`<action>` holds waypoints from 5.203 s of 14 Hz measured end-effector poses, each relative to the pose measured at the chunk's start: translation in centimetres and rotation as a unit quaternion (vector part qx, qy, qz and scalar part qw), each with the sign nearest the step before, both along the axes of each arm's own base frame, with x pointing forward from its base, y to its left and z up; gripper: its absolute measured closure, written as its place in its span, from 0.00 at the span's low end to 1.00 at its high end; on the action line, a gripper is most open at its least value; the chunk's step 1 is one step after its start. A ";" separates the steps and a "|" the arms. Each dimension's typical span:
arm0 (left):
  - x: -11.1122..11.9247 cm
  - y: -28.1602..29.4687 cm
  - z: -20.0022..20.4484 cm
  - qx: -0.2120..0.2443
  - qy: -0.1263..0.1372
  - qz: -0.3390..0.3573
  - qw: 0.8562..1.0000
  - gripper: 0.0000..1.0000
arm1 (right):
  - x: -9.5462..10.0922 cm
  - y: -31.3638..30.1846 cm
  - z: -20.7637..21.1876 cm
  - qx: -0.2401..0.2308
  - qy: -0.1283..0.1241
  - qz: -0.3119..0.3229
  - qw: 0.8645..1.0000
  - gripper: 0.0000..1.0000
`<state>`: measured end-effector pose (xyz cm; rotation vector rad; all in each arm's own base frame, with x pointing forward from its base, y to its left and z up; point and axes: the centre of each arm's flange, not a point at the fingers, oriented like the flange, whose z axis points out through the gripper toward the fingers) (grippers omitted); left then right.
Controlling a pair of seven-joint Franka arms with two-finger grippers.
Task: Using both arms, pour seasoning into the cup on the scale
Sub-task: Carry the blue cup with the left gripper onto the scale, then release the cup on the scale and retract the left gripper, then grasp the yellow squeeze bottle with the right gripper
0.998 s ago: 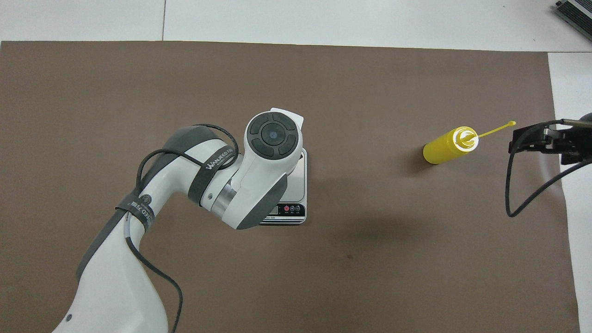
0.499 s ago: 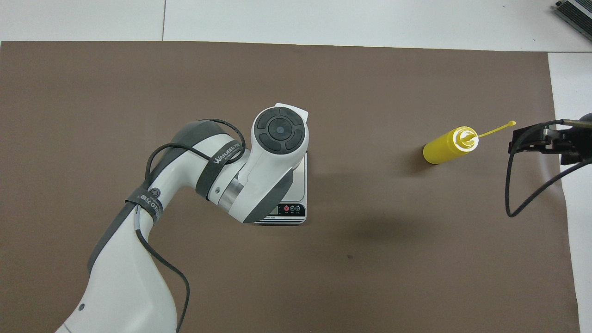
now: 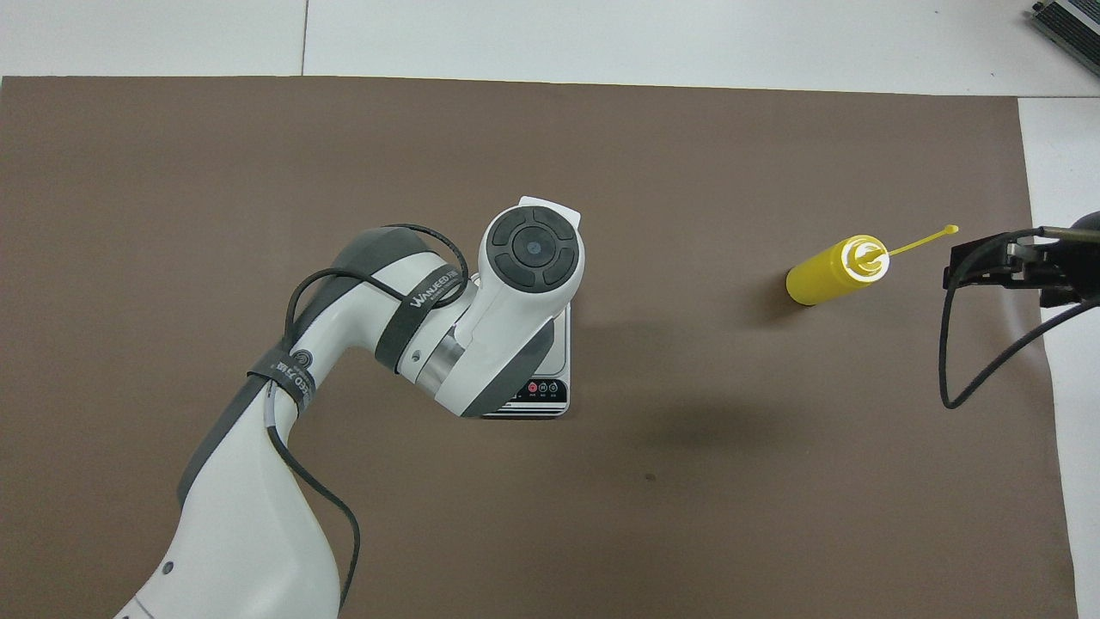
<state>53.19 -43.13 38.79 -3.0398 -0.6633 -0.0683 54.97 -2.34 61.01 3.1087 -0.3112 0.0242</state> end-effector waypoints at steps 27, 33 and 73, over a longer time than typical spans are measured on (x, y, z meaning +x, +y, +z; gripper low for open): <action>10.3 28.5 19.2 0.004 0.043 -0.097 0.994 0.34 | -3.3 -8.4 -12.4 0.107 -0.150 0.247 0.951 0.00; 9.9 40.0 22.4 -0.015 0.042 -0.163 0.986 0.33 | -3.7 -13.7 -18.0 0.164 -0.238 0.332 0.898 0.00; -1.1 41.8 23.1 -0.019 0.047 -0.179 0.982 0.00 | 0.4 -7.5 -33.9 0.240 -0.430 0.384 0.781 0.37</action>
